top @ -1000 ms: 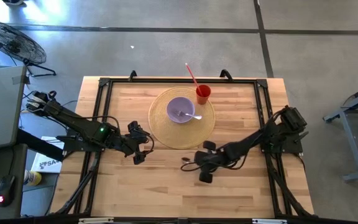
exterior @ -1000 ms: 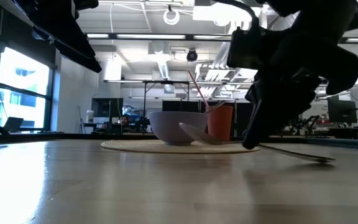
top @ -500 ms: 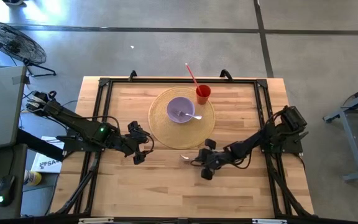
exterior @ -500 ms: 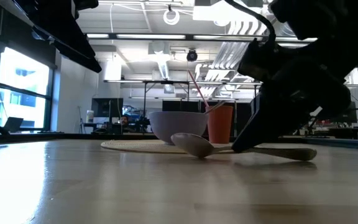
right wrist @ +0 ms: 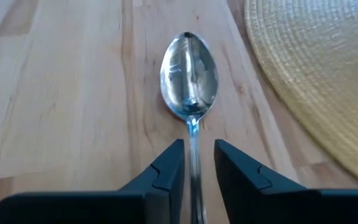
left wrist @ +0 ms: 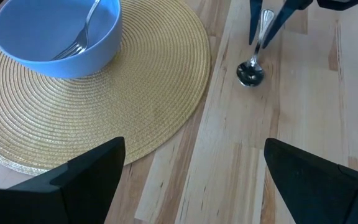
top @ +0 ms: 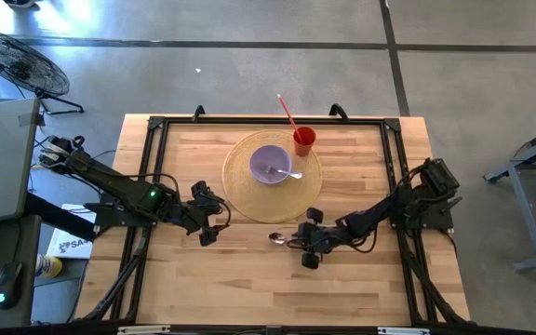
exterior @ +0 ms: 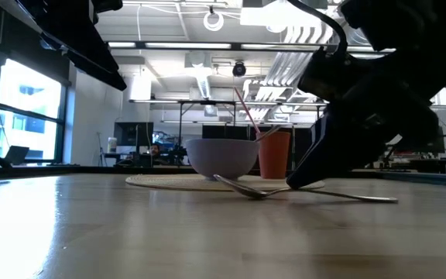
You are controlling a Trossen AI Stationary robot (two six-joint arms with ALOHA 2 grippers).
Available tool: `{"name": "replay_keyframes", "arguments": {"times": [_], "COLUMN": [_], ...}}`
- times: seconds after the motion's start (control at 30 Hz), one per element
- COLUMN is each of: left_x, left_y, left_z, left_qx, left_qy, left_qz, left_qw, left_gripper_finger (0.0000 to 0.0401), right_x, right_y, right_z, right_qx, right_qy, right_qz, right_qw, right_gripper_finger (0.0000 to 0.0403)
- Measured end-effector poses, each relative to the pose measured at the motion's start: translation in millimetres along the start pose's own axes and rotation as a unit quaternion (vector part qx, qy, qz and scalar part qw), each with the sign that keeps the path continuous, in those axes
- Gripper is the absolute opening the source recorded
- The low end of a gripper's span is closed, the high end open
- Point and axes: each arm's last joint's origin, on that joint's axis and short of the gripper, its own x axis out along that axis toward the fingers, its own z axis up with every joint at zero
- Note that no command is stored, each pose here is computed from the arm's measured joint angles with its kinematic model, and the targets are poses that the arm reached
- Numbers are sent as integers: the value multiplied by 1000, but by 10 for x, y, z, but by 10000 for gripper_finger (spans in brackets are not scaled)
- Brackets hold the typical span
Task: Pick & Place Utensil
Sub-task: Put the silver spoon into the violet bowl on the table placemat
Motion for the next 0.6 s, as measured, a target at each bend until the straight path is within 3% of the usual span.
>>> {"name": "replay_keyframes", "arguments": {"times": [0.33,0.6], "left_x": [0,0], "left_y": [0,0], "left_z": [1,2], "left_qx": [0,0], "left_qy": [0,-1], "left_qz": [0,0], "left_qw": [1000,1000], "left_gripper_finger": [378,378], "right_x": [49,177], "right_y": [3,4], "right_z": [-17,-122], "right_qx": [-5,-19], "right_qy": [-1,-4], "right_qz": [11,-6], "right_qw": [1000,1000], "right_gripper_finger": [114,99]}}
